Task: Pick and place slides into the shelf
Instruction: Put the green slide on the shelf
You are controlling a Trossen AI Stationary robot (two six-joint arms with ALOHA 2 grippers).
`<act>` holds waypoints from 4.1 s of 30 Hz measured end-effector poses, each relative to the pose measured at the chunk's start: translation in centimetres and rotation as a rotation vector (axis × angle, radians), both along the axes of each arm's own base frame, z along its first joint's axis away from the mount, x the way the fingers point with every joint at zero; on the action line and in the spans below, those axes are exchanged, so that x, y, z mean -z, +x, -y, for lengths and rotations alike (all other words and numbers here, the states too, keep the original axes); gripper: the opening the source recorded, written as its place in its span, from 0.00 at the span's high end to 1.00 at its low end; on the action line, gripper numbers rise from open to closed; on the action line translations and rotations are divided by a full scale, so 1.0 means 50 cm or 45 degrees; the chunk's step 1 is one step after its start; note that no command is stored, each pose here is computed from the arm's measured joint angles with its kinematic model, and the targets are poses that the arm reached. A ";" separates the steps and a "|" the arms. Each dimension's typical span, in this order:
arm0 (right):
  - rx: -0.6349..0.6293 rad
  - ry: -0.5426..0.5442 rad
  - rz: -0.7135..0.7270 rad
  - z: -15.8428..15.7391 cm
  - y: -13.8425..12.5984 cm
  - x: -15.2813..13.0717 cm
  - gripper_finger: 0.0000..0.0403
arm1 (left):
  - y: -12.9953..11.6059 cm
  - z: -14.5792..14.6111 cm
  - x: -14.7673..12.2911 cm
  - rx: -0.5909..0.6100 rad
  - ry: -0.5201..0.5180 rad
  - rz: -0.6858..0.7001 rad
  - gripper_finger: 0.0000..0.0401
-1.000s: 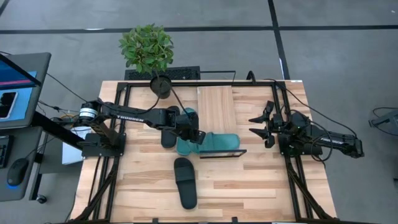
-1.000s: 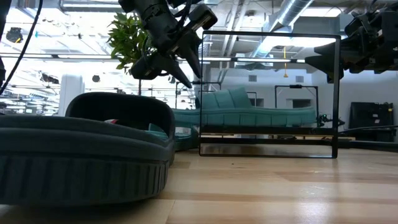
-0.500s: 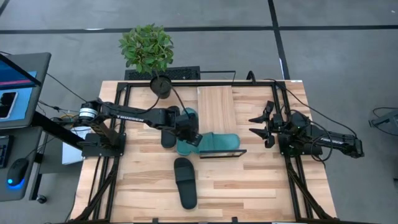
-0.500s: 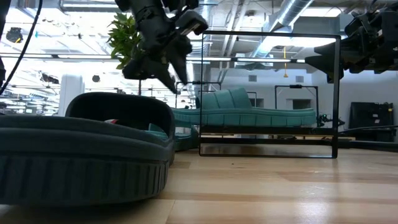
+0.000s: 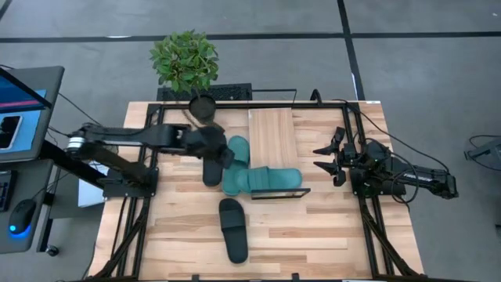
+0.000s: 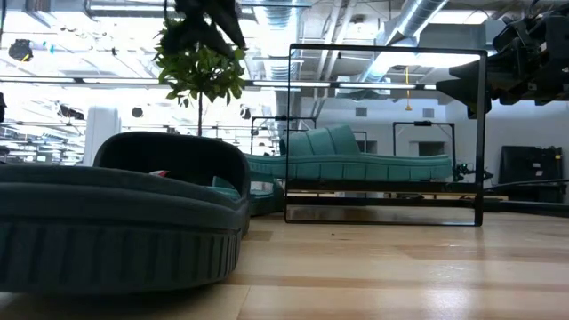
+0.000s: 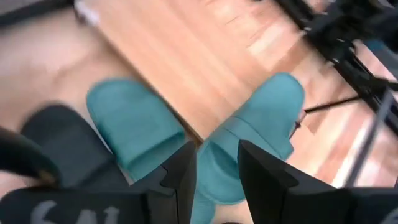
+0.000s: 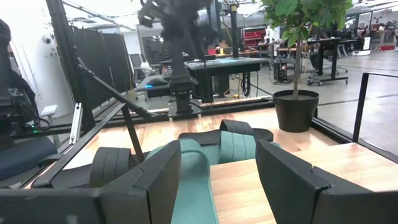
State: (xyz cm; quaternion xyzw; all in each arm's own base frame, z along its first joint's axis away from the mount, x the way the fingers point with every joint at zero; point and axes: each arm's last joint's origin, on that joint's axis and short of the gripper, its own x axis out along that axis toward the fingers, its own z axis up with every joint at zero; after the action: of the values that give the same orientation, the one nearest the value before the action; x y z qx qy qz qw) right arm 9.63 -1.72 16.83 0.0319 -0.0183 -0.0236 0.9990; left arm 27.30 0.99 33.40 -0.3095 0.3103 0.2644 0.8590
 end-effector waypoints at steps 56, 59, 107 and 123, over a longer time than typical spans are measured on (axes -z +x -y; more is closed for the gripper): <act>0.001 0.000 0.000 0.000 0.000 0.000 0.50 | 0.055 -0.264 0.074 1.072 0.774 -0.526 0.74; 0.000 0.001 0.000 0.000 0.000 0.000 0.50 | 0.045 -0.291 0.072 1.002 0.758 -0.505 0.74; 0.001 0.004 -0.017 0.000 0.002 0.002 0.50 | 0.151 -0.310 0.163 1.053 0.631 -0.775 0.74; 0.000 0.004 -0.017 0.000 0.002 0.002 0.50 | 0.145 -0.289 0.169 1.098 0.468 -0.738 0.74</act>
State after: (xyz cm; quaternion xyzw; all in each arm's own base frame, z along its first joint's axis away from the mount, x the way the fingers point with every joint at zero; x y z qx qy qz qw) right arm 9.71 -1.74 16.73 0.0335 -0.0118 -0.0240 0.9991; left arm 34.56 15.46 24.97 0.0862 0.5817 0.0128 0.8087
